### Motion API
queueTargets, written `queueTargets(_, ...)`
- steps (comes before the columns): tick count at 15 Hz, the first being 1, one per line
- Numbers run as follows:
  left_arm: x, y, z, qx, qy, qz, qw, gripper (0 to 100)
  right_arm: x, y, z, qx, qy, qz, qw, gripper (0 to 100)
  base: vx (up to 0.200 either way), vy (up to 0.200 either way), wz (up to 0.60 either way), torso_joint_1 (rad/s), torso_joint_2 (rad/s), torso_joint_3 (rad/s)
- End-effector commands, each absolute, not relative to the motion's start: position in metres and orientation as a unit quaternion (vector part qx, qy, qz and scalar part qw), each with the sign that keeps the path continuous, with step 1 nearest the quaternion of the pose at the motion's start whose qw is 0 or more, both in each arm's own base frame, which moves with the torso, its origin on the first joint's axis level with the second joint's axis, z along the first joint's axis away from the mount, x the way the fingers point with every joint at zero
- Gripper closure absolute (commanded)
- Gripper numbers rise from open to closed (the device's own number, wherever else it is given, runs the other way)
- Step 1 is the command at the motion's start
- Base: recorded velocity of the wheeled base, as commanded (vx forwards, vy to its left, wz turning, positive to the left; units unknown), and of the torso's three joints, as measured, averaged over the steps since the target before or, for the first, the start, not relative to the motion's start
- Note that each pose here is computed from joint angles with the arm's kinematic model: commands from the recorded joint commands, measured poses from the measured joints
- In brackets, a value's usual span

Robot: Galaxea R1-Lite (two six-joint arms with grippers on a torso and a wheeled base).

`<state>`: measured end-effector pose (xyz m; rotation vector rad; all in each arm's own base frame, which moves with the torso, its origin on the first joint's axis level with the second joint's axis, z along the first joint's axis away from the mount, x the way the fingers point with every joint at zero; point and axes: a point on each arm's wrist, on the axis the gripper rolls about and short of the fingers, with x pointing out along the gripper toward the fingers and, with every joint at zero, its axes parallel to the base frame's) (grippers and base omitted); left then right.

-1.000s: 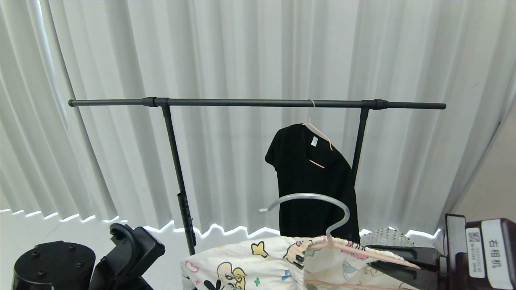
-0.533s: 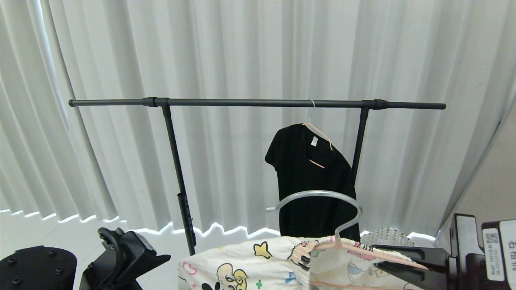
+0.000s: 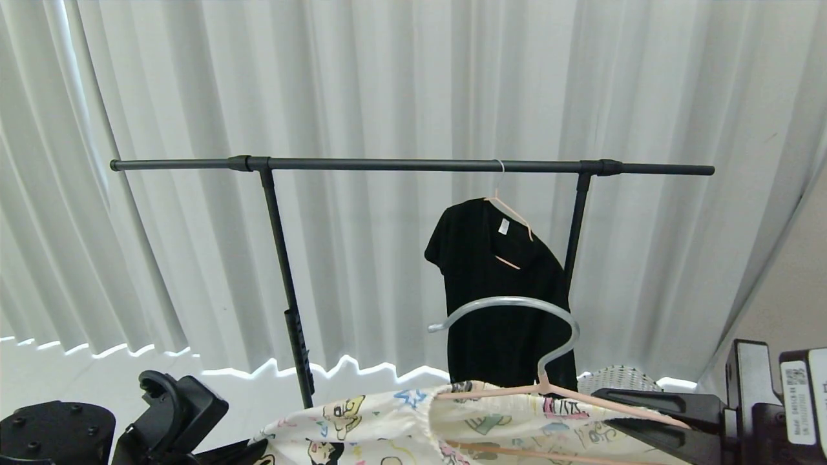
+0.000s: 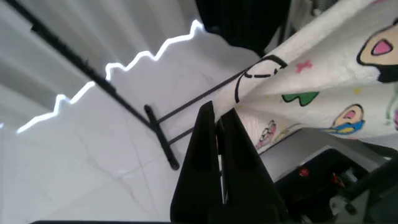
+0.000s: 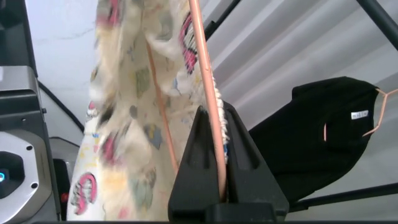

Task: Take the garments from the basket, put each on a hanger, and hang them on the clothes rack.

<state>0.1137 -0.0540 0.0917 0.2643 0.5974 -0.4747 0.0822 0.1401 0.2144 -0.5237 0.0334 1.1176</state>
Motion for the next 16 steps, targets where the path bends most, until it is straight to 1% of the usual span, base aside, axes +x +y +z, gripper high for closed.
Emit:
queueTargets(1, 0.111, -0.047, 0.086, 0.126, 0.305, -0.212, 0.92, 100, 0.083, 0.14, 0.215, -0.245, 0.015, 0.523, 0.816, 100, 0.0, 0.0, 0.0, 0.0, 0.0, 0.0)
queueTargets(5, 0.105, -0.047, 0.091, 0.132, 0.281, -0.219, 0.925, 100, 0.083, 0.141, 0.214, -0.246, 0.018, 0.523, 0.816, 100, 0.0, 0.0, 0.0, 0.0, 0.0, 0.0)
queueTargets(6, 0.104, -0.046, 0.091, 0.136, 0.281, -0.21, 0.927, 0, 0.083, 0.141, 0.213, -0.247, 0.019, 0.523, 0.815, 100, 0.0, 0.0, 0.0, 0.0, 0.0, 0.0)
queueTargets(7, 0.104, -0.046, 0.091, 0.136, 0.279, -0.205, 0.928, 0, 0.083, 0.141, 0.213, -0.247, 0.019, 0.523, 0.815, 100, 0.0, 0.0, 0.0, 0.0, 0.0, 0.0)
queueTargets(11, 0.102, -0.045, 0.101, 0.127, 0.247, -0.204, 0.939, 0, 0.088, 0.136, 0.213, -0.248, 0.026, 0.492, 0.834, 100, 0.0, 0.0, 0.0, 0.0, 0.0, 0.0)
queueTargets(13, 0.096, -0.042, 0.108, 0.109, 0.22, -0.202, 0.948, 0, 0.089, 0.131, 0.211, -0.249, 0.032, 0.481, 0.84, 100, 0.0, 0.0, 0.0, 0.0, 0.0, 0.0)
queueTargets(14, 0.095, -0.042, 0.109, 0.1, 0.214, -0.201, 0.951, 0, 0.09, 0.129, 0.209, -0.25, 0.034, 0.477, 0.842, 100, 0.0, 0.0, 0.0, 0.0, 0.0, 0.0)
queueTargets(16, 0.097, -0.043, 0.123, 0.074, 0.185, -0.193, 0.961, 0, 0.091, 0.12, 0.201, -0.252, 0.048, 0.461, 0.849, 100, 0.0, 0.0, 0.0, 0.0, 0.0, 0.0)
